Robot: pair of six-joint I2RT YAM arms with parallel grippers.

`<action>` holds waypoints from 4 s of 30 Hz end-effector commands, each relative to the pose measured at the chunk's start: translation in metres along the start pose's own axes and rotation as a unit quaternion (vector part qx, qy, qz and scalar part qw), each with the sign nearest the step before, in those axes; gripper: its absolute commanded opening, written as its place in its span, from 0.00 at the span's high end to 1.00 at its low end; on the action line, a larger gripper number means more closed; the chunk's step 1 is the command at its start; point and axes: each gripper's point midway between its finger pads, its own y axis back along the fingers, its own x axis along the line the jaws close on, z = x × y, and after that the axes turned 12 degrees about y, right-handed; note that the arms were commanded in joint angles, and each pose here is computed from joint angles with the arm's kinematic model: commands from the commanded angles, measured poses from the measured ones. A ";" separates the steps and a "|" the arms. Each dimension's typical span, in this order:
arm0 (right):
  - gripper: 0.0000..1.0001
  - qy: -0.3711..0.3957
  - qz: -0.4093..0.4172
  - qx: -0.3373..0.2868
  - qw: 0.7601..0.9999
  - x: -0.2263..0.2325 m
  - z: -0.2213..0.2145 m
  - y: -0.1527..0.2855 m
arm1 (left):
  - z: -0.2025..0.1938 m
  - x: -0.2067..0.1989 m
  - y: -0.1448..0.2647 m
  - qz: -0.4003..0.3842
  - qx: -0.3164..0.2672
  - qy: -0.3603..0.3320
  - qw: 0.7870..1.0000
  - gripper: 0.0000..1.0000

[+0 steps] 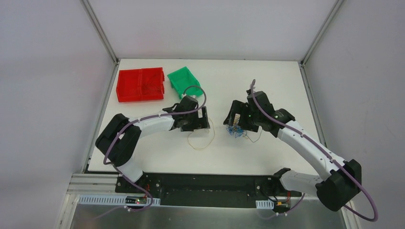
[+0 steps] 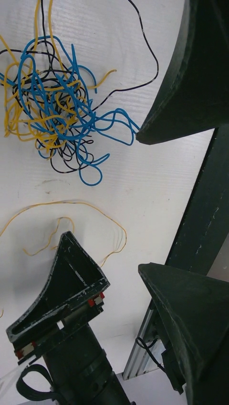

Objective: Untangle the cables
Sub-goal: Untie the cable, then pick up the cable at the center of the board, then place the cable in the bin.

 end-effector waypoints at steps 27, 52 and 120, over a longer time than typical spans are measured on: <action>0.01 -0.027 -0.062 -0.107 0.992 -0.039 0.018 0.041 | -0.030 -0.011 -0.041 0.172 0.047 -0.209 0.961 0.28; 0.01 -0.062 -0.064 -0.133 0.987 -0.050 0.019 0.051 | -0.043 0.011 -0.033 0.199 0.063 -0.227 0.951 1.00; 0.01 -0.059 -0.047 -0.118 0.990 -0.048 0.024 0.040 | 0.236 -0.092 0.092 -0.158 -0.115 0.010 0.981 1.00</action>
